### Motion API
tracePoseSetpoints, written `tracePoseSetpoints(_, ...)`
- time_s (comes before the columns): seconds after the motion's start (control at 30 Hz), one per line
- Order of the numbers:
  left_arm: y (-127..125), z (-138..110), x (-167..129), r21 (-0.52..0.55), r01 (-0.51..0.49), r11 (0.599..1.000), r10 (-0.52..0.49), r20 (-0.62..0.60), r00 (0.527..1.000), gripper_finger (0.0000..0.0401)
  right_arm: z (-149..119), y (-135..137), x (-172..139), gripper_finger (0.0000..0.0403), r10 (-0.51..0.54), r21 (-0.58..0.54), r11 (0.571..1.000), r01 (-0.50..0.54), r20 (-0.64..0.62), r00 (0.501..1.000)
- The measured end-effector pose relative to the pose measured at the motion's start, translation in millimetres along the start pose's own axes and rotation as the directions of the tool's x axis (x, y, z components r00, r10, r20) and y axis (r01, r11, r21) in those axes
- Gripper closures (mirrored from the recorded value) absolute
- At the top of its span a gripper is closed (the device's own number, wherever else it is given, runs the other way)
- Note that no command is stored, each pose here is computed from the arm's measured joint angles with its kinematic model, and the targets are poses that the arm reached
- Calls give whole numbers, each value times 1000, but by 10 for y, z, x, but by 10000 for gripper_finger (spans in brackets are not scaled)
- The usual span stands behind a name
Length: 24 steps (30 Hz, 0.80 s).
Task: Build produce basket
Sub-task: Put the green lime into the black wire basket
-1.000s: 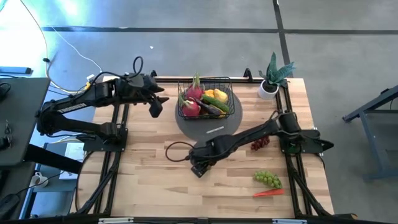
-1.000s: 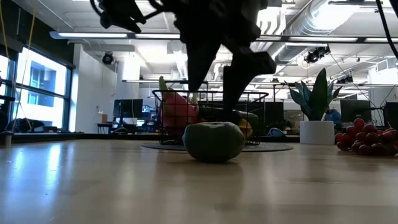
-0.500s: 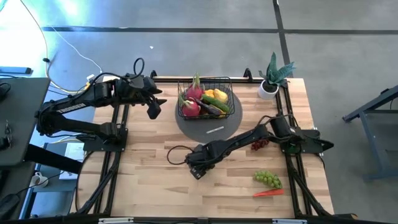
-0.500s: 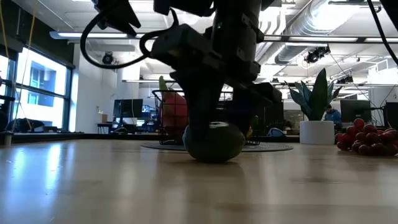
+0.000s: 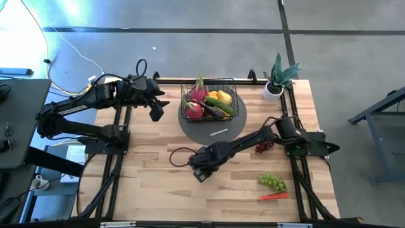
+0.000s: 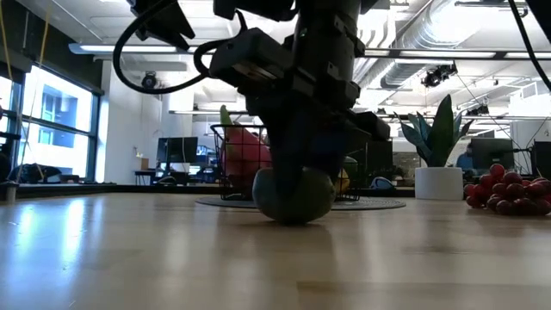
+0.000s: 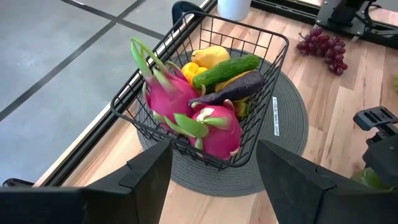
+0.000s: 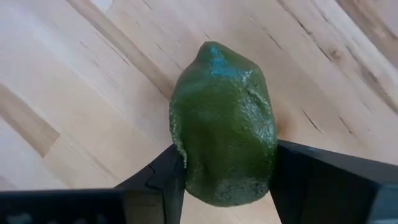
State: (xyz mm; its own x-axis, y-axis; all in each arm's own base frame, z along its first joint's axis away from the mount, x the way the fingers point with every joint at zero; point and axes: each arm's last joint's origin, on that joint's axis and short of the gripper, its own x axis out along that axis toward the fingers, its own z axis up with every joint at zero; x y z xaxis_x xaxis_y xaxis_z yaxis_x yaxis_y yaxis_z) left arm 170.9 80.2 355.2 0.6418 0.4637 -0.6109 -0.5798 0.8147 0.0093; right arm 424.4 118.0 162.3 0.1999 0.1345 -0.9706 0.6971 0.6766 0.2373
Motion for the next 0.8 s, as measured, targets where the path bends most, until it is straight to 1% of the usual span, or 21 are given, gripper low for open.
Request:
tracePoseSetpoints(0.23, 1, 0, 1, -1, 0, 1000, 0, 0, 1000, 178, 137, -62, -161, 251, 26, -35, 999, -26, 25, 999)
tracePoseSetpoints(0.47, 1, 0, 1, 0, -1, 1000, 1, 0, 1000, 178, 351, -195, -460, 251, 48, -72, 997, -41, 107, 993)
tracePoseSetpoints(0.67, 1, -5, 2, 0, -2, 1000, 2, -6, 1000, 178, 540, -350, -822, 251, 101, -111, 990, -82, 175, 979)
tracePoseSetpoints(0.8, 1, -7, 2, 1, -2, 1000, 2, -9, 1000, 178, 652, -481, -1118, 251, 138, -143, 984, -105, 240, 961)
